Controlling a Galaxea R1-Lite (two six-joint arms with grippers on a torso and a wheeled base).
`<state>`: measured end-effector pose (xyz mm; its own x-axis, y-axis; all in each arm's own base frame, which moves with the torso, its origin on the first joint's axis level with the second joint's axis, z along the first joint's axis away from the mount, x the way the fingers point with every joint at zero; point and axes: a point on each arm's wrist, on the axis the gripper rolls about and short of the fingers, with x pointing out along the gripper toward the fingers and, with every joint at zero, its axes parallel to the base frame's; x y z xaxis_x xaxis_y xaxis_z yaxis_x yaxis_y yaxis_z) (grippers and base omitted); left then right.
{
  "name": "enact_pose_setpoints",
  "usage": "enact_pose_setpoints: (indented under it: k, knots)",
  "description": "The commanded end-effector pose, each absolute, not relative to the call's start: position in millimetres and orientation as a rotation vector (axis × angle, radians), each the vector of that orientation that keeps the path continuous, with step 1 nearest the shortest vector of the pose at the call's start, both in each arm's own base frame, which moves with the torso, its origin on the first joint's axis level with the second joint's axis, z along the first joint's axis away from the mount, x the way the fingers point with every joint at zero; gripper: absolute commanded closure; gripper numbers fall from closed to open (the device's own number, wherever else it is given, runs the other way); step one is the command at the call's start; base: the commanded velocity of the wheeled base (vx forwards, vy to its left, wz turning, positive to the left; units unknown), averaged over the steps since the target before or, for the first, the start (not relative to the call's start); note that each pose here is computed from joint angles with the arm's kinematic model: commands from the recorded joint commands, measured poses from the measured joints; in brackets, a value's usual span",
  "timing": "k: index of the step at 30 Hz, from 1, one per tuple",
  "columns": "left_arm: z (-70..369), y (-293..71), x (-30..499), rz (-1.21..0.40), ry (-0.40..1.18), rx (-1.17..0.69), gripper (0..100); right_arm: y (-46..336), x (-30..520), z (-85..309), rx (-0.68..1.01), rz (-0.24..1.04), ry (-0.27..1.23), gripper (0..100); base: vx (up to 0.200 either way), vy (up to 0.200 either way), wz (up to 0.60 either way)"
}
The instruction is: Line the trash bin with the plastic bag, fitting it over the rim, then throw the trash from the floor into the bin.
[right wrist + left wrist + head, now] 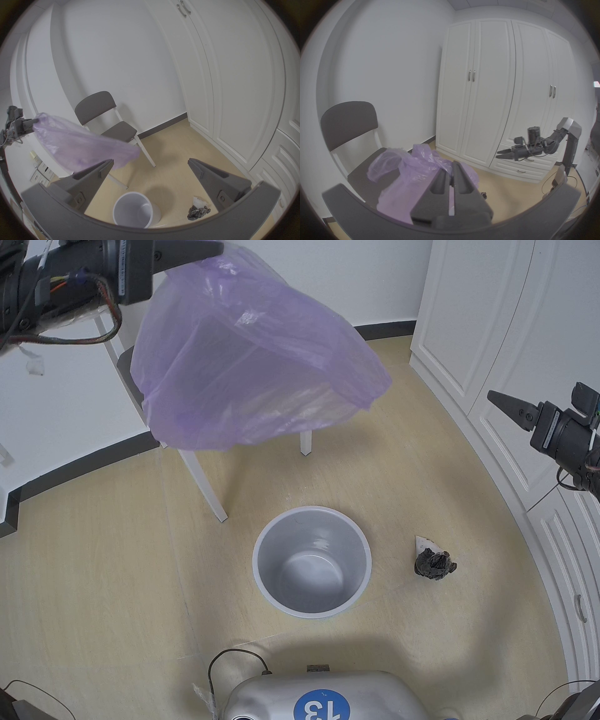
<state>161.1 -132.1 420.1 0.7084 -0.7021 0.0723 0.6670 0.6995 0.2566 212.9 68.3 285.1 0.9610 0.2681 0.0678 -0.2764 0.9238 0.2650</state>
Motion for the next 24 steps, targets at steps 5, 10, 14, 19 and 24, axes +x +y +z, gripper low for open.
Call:
enact_pose_setpoints:
  k: [5,10,14,19,24]
  knots:
    - [426,-136,144,-0.847,-0.208,0.205,100,66,240,285,0.285,0.238,0.019,0,0.0,0.0,0.0]
    - [427,-138,136,-0.891,-0.218,0.201,100,63,253,286,0.3,0.267,0.029,0,0.0,0.0,0.0]
    - [428,-140,133,-0.911,-0.225,0.197,100,66,261,275,0.303,0.28,0.094,0,0.0,0.0,0.0]
    - [427,-142,133,-0.917,-0.223,0.198,100,69,256,270,0.331,0.348,0.172,0,0.0,0.0,0.0]
    - [429,-144,131,-0.93,-0.24,0.199,100,69,250,264,0.368,0.416,0.262,0,0.0,0.0,0.0]
